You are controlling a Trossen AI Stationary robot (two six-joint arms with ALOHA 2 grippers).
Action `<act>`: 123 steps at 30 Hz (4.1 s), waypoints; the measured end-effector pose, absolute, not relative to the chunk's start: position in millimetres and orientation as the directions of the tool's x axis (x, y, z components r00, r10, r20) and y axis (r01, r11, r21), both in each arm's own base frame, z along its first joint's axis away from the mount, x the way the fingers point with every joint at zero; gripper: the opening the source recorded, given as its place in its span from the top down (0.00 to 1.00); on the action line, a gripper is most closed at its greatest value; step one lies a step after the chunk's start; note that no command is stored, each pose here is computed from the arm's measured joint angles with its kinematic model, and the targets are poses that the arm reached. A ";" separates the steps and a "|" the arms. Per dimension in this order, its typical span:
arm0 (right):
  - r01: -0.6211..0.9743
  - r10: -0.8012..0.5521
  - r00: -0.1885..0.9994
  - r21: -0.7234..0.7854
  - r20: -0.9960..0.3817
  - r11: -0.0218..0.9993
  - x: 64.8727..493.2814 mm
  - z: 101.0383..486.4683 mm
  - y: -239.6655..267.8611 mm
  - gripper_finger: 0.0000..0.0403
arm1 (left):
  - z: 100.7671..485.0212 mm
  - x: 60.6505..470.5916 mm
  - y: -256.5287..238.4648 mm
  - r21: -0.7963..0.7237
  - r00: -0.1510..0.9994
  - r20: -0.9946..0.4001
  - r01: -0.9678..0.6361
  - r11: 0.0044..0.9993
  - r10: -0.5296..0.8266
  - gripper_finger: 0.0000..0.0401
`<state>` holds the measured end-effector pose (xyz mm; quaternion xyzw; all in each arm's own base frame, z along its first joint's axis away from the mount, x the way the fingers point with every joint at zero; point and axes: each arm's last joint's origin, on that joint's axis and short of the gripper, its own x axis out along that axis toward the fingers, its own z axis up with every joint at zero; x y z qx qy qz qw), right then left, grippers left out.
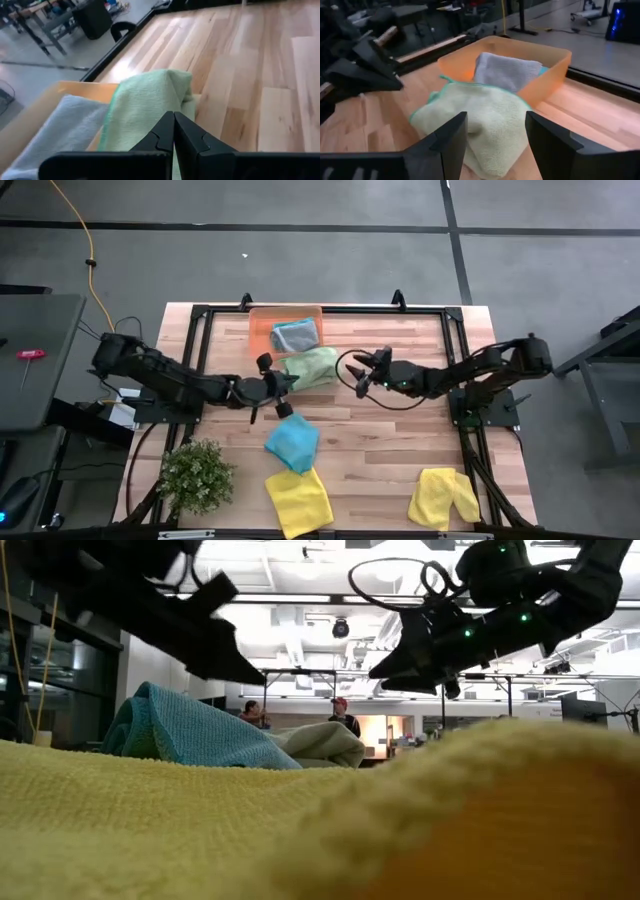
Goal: Fold microfiber towels
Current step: Fold the green microfiber cloth, then put the green microfiber cloth into the orange bin
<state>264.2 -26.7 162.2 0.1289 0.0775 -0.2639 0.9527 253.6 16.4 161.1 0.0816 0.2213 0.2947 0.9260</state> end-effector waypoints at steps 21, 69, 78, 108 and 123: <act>0.437 -0.409 0.888 0.107 -0.208 0.893 277.0 151.1 -25.1 0.99 | 177.6 265.3 18.4 0.229 0.768 -0.272 -0.534 0.814 0.580 1.00; 0.508 -0.394 0.747 0.076 -0.536 0.858 321.1 77.1 -49.0 1.00 | 79.3 279.5 50.0 0.045 0.724 -0.595 -0.403 0.914 0.349 1.00; 0.545 -0.406 0.733 0.113 -0.546 0.831 311.0 72.3 -39.1 1.00 | 91.4 271.1 47.1 0.086 0.700 -0.647 -0.324 0.942 0.300 1.00; 0.599 -0.221 0.653 0.316 -0.725 0.736 250.7 162.4 -67.4 0.51 | 230.2 213.3 14.1 0.180 0.805 -0.287 -0.487 0.855 0.519 1.00; 0.669 -0.212 0.693 0.504 -0.689 0.547 280.9 111.6 -84.0 0.26 | 229.3 210.6 11.8 0.192 0.802 -0.308 -0.474 0.859 0.512 1.00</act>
